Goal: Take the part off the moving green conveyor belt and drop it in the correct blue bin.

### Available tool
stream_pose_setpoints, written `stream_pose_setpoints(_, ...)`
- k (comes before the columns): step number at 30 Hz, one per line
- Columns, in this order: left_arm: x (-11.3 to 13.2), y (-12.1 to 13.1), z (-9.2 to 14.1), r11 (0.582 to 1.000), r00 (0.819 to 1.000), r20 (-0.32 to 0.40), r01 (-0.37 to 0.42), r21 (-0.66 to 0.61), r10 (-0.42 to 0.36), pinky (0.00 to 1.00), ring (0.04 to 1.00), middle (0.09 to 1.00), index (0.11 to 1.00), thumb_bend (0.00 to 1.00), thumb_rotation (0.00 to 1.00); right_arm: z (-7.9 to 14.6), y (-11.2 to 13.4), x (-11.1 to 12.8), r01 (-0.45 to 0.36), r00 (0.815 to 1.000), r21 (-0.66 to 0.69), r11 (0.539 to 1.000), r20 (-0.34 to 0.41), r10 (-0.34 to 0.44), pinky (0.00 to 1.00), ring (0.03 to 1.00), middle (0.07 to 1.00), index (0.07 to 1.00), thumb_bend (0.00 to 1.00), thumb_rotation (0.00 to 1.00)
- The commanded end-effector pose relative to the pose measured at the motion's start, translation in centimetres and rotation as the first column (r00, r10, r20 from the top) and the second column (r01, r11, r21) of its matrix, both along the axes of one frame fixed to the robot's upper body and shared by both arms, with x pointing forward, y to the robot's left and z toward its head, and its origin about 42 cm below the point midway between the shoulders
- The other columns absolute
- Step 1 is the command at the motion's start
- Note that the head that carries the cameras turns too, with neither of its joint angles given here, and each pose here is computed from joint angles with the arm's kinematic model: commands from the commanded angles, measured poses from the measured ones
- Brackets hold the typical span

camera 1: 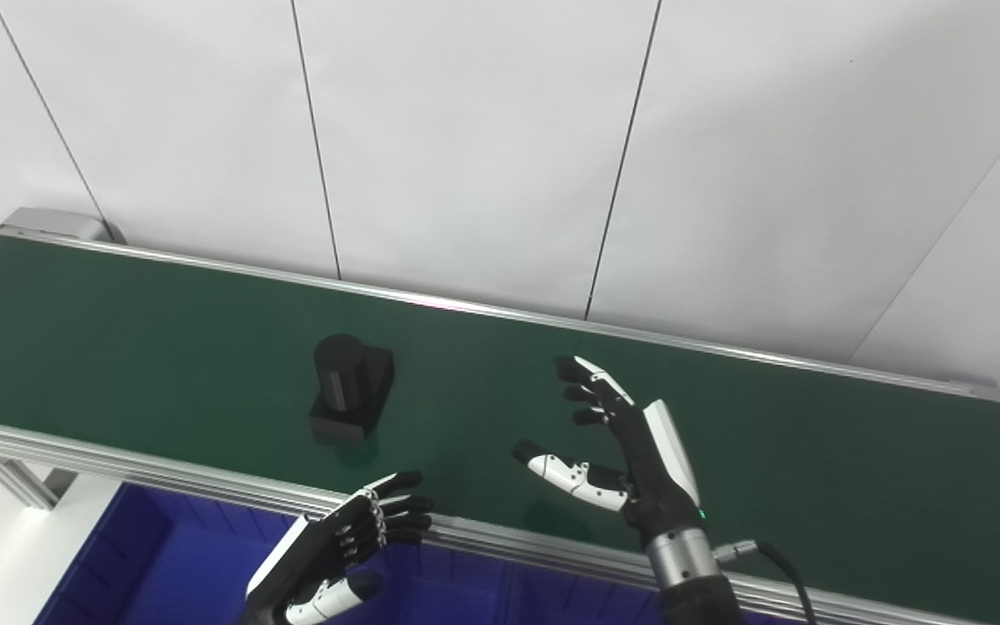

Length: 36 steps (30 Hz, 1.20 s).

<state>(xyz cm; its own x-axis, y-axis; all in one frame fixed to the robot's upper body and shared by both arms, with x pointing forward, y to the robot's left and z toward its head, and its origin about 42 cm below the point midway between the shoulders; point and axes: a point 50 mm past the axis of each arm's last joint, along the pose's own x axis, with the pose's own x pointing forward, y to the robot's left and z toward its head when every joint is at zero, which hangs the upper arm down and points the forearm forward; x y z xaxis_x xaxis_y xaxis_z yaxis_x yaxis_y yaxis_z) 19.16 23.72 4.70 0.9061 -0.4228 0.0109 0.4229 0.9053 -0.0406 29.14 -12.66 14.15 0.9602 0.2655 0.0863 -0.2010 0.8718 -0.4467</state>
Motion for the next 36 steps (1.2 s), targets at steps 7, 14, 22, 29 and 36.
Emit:
stream_pose_setpoints(7, 0.0, -0.2, 0.5, 1.0, 0.999, 0.054, 0.009, -0.014, -0.008, 0.75, 0.762, 0.787, 0.861, 0.9, 0.61, 1.2, 2.3, 2.6, -0.043, 0.998, 0.01, 0.999, 0.047, 0.043, 0.72, 0.8, 0.84, 0.847, 0.64, 0.35)
stream_pose_setpoints(14, -0.3, -0.5, 0.5, 1.0, 0.998, 0.066, 0.021, -0.01, -0.021, 0.74, 0.757, 0.791, 0.856, 0.91, 0.62, 0.8, 3.1, 3.9, -0.063, 0.997, 0.012, 0.998, 0.048, 0.062, 0.75, 0.799, 0.835, 0.847, 0.64, 0.36)
stream_pose_setpoints(22, -0.4, -0.9, 0.3, 1.0, 0.998, 0.063, 0.02, -0.02, -0.019, 0.73, 0.756, 0.783, 0.843, 0.92, 0.61, 0.7, 3.8, 5.0, -0.073, 0.997, 0.017, 0.997, 0.034, 0.072, 0.75, 0.811, 0.835, 0.84, 0.66, 0.38)
stream_pose_setpoints(29, -0.5, -1.0, 0.1, 0.999, 0.998, 0.064, 0.024, -0.023, -0.022, 0.73, 0.753, 0.782, 0.844, 0.91, 0.62, 0.7, 4.7, 5.8, -0.084, 0.996, 0.003, 0.996, 0.032, 0.084, 0.75, 0.806, 0.835, 0.841, 0.65, 0.37)
stream_pose_setpoints(36, -0.5, -1.1, 0.0, 0.999, 0.997, 0.067, 0.027, -0.03, -0.025, 0.73, 0.753, 0.781, 0.843, 0.9, 0.61, 1.0, 5.7, 6.6, -0.095, 0.995, -0.005, 0.995, 0.017, 0.095, 0.72, 0.797, 0.832, 0.843, 0.67, 0.39)
